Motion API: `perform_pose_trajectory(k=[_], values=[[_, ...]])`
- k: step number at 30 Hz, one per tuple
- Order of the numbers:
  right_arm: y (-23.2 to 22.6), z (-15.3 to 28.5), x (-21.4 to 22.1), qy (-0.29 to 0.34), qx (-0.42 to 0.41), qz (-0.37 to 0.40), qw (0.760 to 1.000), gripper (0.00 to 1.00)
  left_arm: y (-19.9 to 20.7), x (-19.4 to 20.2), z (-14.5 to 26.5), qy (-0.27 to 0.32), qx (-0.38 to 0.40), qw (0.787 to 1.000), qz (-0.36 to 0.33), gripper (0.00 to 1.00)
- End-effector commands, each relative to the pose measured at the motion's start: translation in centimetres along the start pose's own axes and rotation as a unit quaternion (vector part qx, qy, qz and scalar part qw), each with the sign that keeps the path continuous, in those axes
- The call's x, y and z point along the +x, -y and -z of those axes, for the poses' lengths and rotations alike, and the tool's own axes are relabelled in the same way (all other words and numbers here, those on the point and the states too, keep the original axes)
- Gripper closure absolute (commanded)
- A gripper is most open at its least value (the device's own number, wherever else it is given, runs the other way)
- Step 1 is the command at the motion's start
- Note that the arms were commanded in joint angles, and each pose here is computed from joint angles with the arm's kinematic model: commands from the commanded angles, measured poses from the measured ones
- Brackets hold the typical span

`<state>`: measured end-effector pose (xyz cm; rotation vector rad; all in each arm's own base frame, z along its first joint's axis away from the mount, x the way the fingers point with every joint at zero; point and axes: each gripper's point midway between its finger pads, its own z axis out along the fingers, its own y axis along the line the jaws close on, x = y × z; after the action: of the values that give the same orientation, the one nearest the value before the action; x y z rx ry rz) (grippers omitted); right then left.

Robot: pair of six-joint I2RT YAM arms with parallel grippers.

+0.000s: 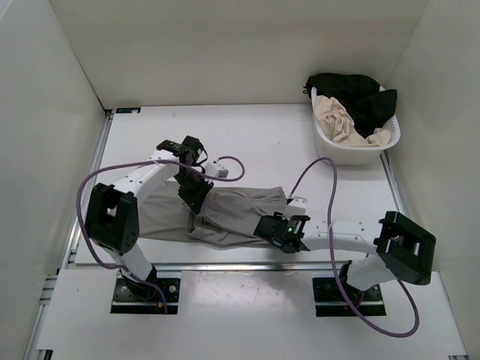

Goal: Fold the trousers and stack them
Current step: Fold the trousers

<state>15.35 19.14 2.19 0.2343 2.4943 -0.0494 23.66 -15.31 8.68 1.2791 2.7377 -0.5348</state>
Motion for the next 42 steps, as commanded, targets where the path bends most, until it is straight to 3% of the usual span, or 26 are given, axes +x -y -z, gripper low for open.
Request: perform_pose_trajectory(k=[1, 6, 10, 14, 15, 17, 21, 23, 27, 32, 36, 39, 40, 42], values=[[0.8, 0.3, -0.4, 0.013, 0.001, -0.038, 0.999, 0.38, 2.4, 3.9, 1.7, -0.059, 0.033, 0.998, -0.01, 0.86], [1.5, 0.4, -0.4, 0.012, 0.005, -0.04, 0.999, 0.38, 1.3, 8.5, 1.1, -0.118, -0.003, 0.993, 0.003, 0.86], [1.8, 0.7, -0.9, 0.021, 0.007, -0.046, 0.999, 0.38, 1.3, 11.6, -0.6, -0.171, 0.031, 0.984, 0.03, 0.86], [1.1, 1.4, -1.7, 0.034, -0.012, -0.061, 0.998, 0.35, 0.6, 11.0, -1.8, -0.153, 0.018, 0.987, 0.037, 0.86], [0.6, 1.4, -1.8, 0.036, -0.02, -0.06, 0.997, 0.35, 0.5, 10.6, -1.5, -0.145, 0.014, 0.989, 0.034, 0.81], [0.1, 1.4, -2.0, 0.039, -0.033, -0.059, 0.997, 0.34, 0.4, 9.3, -1.4, -0.12, 0.018, 0.992, 0.039, 0.51], [-0.1, 1.4, -2.0, 0.04, -0.037, -0.067, 0.996, 0.34, 0.3, 8.5, -0.2, -0.09, 0.013, 0.995, 0.043, 0.24], [-0.2, 1.4, -2.0, 0.039, -0.037, -0.073, 0.996, 0.34, -0.3, 7.8, 1.2, -0.066, 0.0, 0.997, 0.042, 0.24], [0.1, 1.3, -1.7, 0.034, -0.035, -0.07, 0.996, 0.34, -1.6, 4.0, 4.7, 0.021, -0.019, 0.999, 0.033, 0.13], [0.2, 0.7, -1.0, 0.029, -0.035, -0.075, 0.996, 0.34, -3.3, 1.7, 2.3, 0.033, -0.001, 0.999, 0.042, 0.07], [0.1, 0.4, -1.1, 0.03, -0.033, -0.083, 0.996, 0.24, -4.7, 0.3, -0.1, 0.041, 0.01, 0.998, 0.053, 0.0], [-0.9, 0.2, -0.8, 0.022, -0.046, -0.085, 0.995, 0.26, -4.9, -0.2, -1.3, 0.045, 0.026, 0.997, 0.061, 0.0], [-1.2, 0.3, -0.7, 0.018, -0.053, -0.084, 0.995, 0.27, -5.1, -0.3, -1.6, 0.046, 0.026, 0.997, 0.061, 0.19], [-1.4, -0.2, -0.2, 0.012, -0.049, -0.08, 0.996, 0.33, -5.4, -0.4, -2.4, 0.045, 0.026, 0.996, 0.067, 0.48]])
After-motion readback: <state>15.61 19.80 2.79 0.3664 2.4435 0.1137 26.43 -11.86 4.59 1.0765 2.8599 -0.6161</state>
